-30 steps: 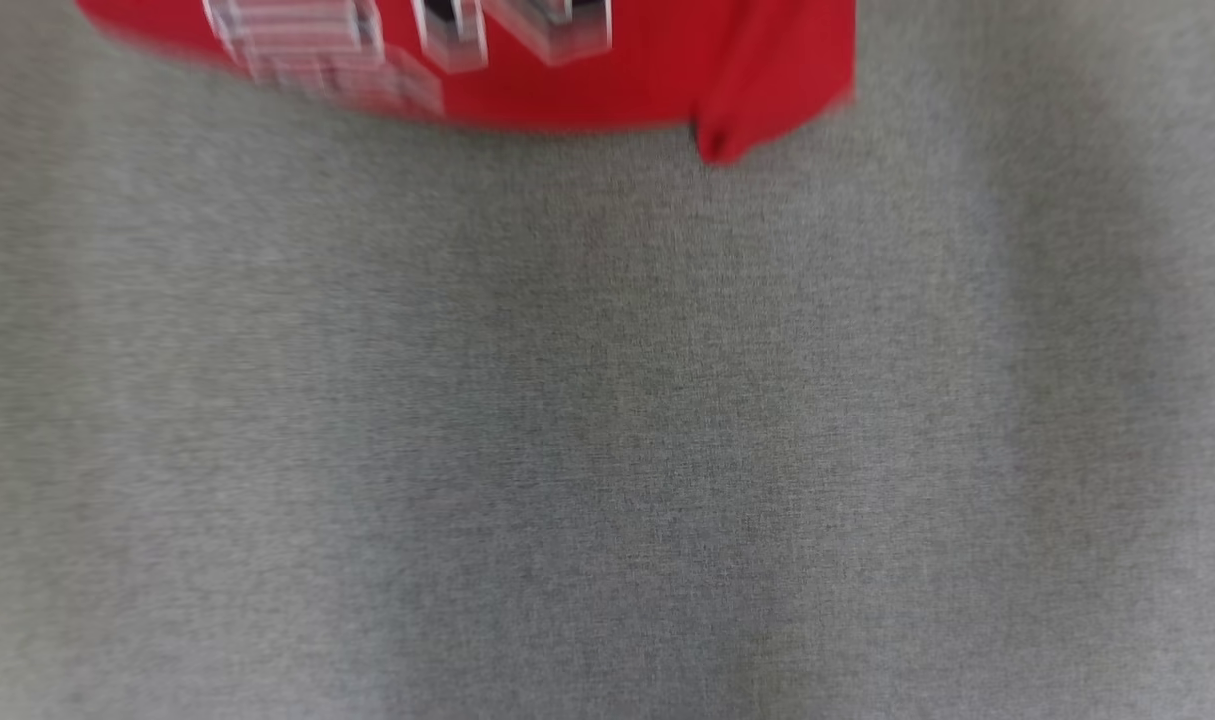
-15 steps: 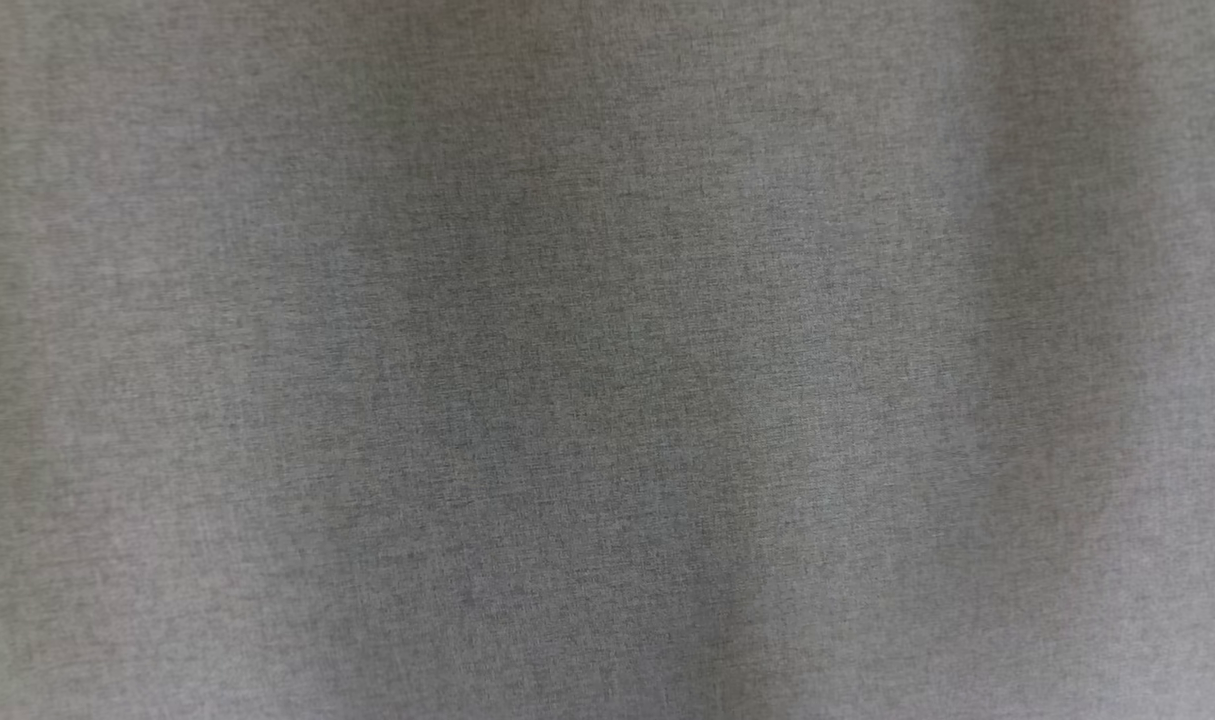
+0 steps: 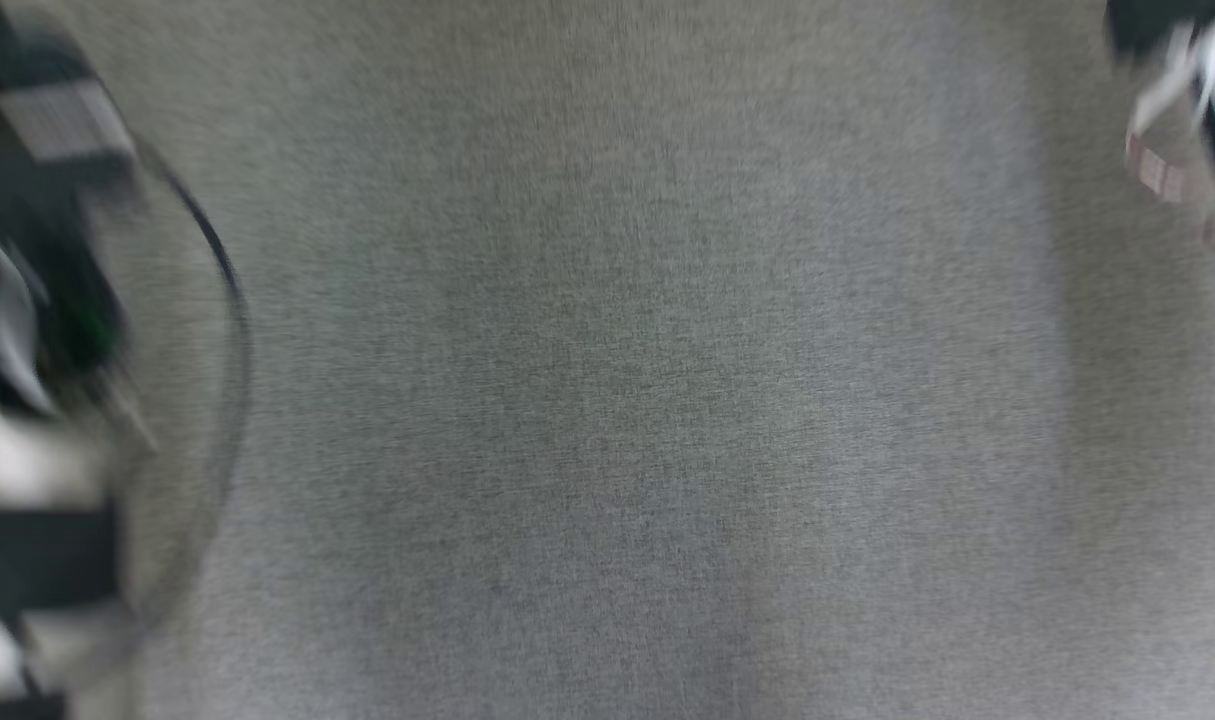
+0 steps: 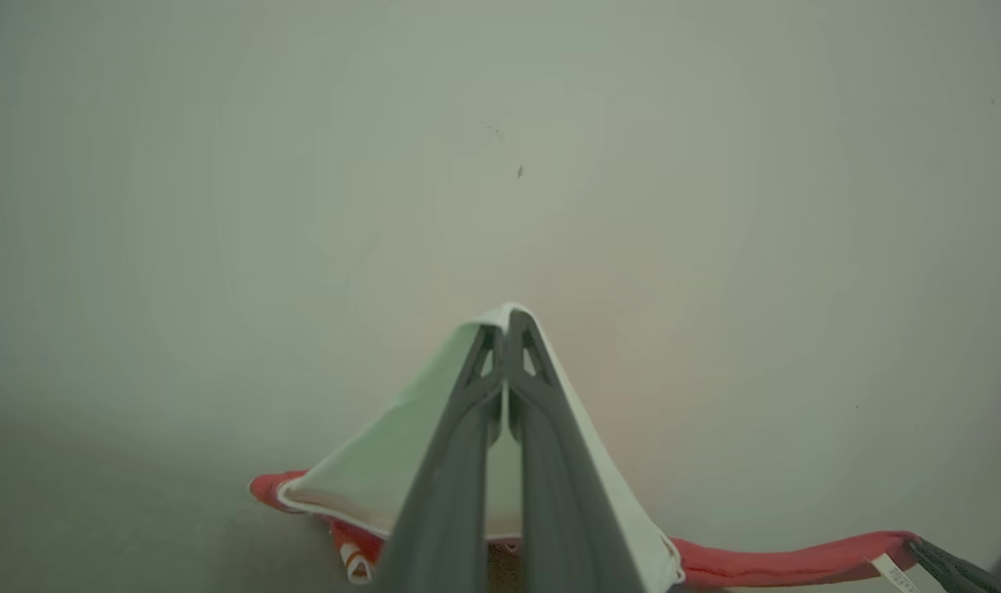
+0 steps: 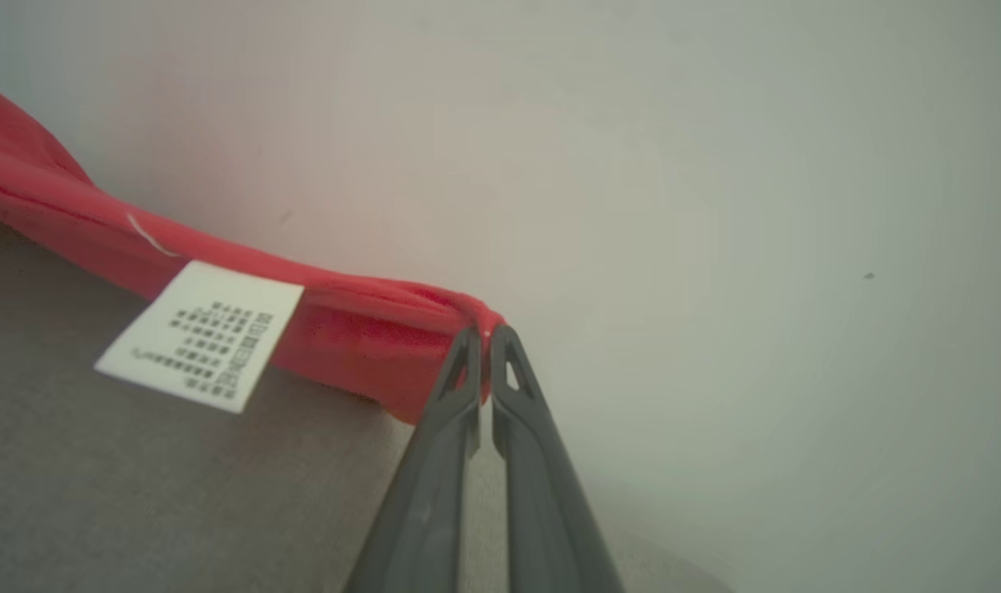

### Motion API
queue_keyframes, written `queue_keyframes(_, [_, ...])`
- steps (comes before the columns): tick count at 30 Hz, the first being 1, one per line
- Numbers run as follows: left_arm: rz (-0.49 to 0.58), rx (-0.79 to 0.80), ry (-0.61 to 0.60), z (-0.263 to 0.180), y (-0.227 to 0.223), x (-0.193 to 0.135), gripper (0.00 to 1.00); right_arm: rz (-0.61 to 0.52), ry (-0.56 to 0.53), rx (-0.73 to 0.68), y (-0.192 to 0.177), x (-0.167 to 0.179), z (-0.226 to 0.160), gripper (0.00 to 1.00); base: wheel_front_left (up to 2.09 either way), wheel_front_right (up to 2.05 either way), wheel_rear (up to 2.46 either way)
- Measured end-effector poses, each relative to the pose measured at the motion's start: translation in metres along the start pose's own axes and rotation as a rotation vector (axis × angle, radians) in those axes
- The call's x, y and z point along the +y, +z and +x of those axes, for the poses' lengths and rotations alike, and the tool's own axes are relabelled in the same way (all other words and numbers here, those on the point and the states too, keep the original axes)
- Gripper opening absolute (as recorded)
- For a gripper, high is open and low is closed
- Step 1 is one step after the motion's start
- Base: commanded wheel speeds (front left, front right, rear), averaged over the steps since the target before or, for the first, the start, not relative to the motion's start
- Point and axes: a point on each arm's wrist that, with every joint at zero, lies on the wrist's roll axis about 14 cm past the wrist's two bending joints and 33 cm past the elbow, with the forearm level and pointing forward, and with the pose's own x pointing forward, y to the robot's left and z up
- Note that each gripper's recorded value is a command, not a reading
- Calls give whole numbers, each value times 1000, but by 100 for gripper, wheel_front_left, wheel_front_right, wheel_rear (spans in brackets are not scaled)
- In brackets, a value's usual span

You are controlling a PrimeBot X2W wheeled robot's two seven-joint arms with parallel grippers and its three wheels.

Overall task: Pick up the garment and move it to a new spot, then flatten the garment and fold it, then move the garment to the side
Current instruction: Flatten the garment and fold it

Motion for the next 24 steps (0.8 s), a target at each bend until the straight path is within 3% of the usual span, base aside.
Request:
queue_keyframes(6, [-79,196,153,-104,-30,4,0,100,71,160,-27,22,-71,0,0,0,0])
queue_keyframes(11, [-250,285,359,-181,-36,6,0,180,92,328,-40,28,-135,0,0,0,0])
queue_keyframes(14, [-345,284,427,-208,-27,-2,0,214,97,376,-35,29,-165,0,0,0,0])
queue_keyframes(24, [-497,345,518,-276,0,-35,0,285,109,473,-23,40,-228,0,0,0,0])
